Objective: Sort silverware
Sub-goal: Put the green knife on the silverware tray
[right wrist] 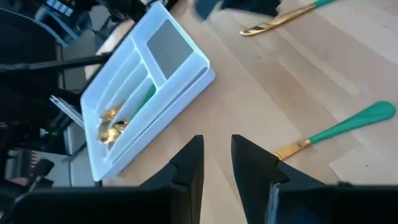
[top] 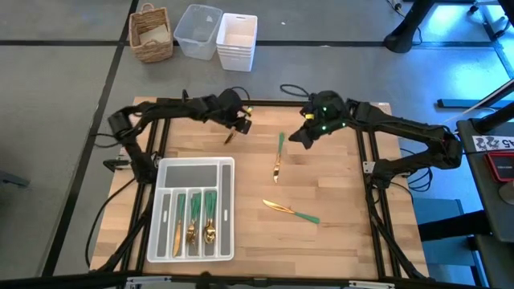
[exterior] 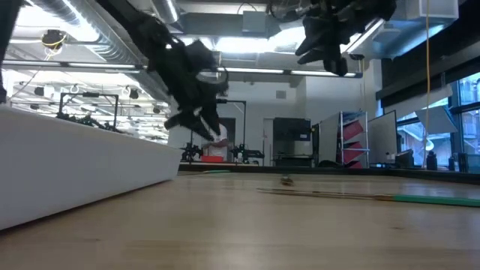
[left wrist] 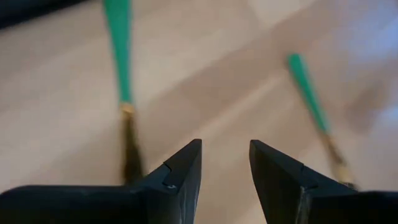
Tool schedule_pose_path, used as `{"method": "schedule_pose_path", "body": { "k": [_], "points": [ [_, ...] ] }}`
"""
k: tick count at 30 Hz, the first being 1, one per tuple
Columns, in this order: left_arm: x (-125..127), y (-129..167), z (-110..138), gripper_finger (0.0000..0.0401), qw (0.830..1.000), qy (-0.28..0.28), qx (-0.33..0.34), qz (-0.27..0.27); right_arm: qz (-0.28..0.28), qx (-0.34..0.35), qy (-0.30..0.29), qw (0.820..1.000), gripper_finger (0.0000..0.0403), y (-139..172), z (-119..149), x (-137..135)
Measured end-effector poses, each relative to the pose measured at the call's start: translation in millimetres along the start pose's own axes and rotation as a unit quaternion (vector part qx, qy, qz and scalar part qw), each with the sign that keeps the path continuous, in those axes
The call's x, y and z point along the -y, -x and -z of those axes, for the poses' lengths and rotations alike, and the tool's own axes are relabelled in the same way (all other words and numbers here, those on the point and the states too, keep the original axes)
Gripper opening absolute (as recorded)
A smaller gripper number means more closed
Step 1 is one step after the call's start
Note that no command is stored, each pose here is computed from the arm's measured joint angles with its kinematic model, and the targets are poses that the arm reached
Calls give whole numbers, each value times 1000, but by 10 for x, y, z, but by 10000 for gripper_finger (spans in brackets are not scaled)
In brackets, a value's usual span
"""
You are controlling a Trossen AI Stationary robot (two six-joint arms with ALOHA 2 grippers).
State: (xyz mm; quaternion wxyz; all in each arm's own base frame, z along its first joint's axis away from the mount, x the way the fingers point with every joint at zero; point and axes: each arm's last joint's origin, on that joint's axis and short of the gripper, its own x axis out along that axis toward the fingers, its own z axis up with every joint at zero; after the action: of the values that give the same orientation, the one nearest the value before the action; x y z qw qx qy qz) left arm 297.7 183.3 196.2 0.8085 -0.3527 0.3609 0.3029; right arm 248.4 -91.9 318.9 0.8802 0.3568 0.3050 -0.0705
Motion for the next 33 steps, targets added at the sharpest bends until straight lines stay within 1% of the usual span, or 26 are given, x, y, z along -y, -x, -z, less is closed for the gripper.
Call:
{"method": "schedule_pose_path", "body": {
  "k": [5, 9, 18, 27, 33],
  "points": [
    [-198, -204, -197, 127, 999, -15, -20, -30, 12, 3, 16, 1000, 83, -46, 49, -93],
    [-291, -341, -273, 127, 998, -30, -42, -46, 27, 8, 26, 999, 83, -73, 82, -147],
    [-378, -541, -256, 127, 989, -60, -92, -95, 36, 11, 33, 999, 83, -93, 110, -189],
    [-403, -566, -248, 127, 985, -81, -91, -122, 60, 25, 31, 997, 83, -90, 98, -171],
    [-391, -568, -243, 127, 985, -85, -91, -122, 63, 27, 31, 997, 83, -90, 97, -169]
  ]
}}
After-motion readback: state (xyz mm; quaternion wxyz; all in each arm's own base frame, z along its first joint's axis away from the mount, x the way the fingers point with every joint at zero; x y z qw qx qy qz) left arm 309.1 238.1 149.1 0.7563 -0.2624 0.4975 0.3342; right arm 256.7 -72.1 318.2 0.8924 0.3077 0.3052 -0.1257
